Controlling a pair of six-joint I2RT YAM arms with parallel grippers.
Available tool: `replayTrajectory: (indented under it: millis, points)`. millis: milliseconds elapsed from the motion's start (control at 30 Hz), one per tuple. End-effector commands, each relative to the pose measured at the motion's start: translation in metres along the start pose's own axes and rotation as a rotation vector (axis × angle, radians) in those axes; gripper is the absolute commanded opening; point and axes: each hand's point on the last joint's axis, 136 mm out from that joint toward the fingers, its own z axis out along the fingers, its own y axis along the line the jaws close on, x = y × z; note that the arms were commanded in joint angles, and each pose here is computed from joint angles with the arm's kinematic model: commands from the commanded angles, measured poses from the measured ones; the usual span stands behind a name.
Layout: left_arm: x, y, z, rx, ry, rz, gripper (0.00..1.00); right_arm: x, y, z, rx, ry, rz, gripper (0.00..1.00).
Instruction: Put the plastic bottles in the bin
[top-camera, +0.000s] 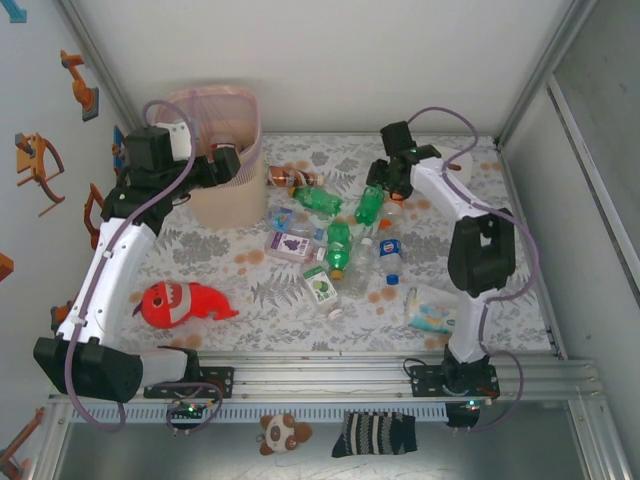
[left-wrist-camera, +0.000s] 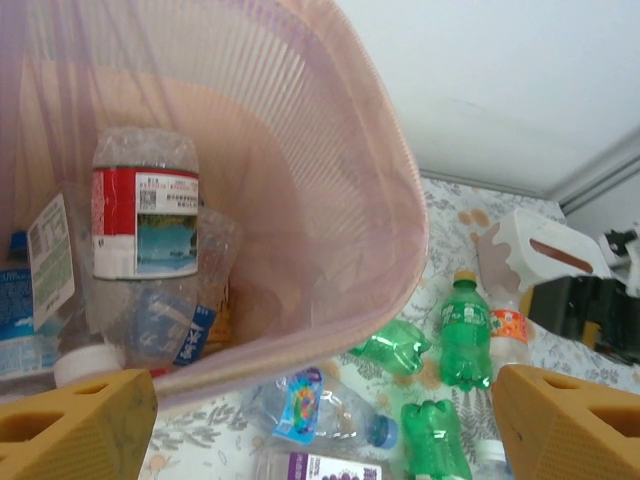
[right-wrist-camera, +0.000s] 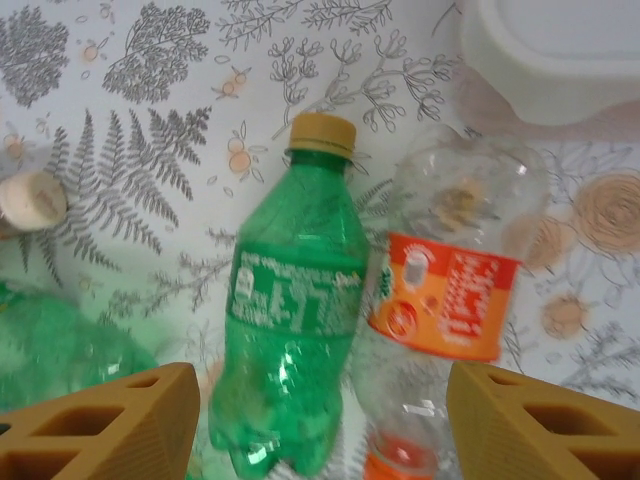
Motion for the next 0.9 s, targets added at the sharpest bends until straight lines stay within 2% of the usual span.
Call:
replayTrajectory:
  millis: [0, 233, 433, 867]
  points:
    - [0.025, 0.008, 0.000, -0.036, 0.087, -0.044, 0.87, -0.008, 0.004, 0.006, 0.044, -0.024, 0.054, 0.64]
    - [0.040, 0.016, 0.003, -0.072, 0.142, -0.090, 0.86, 0.007, 0.014, 0.035, 0.049, 0.032, 0.067, 0.64]
    - [0.045, 0.025, 0.006, -0.123, 0.176, -0.084, 0.91, 0.016, 0.015, 0.057, 0.058, 0.070, 0.061, 0.67]
    - [0.052, 0.022, 0.005, -0.093, 0.199, -0.073, 0.94, 0.027, 0.017, 0.094, 0.080, 0.120, 0.058, 0.67]
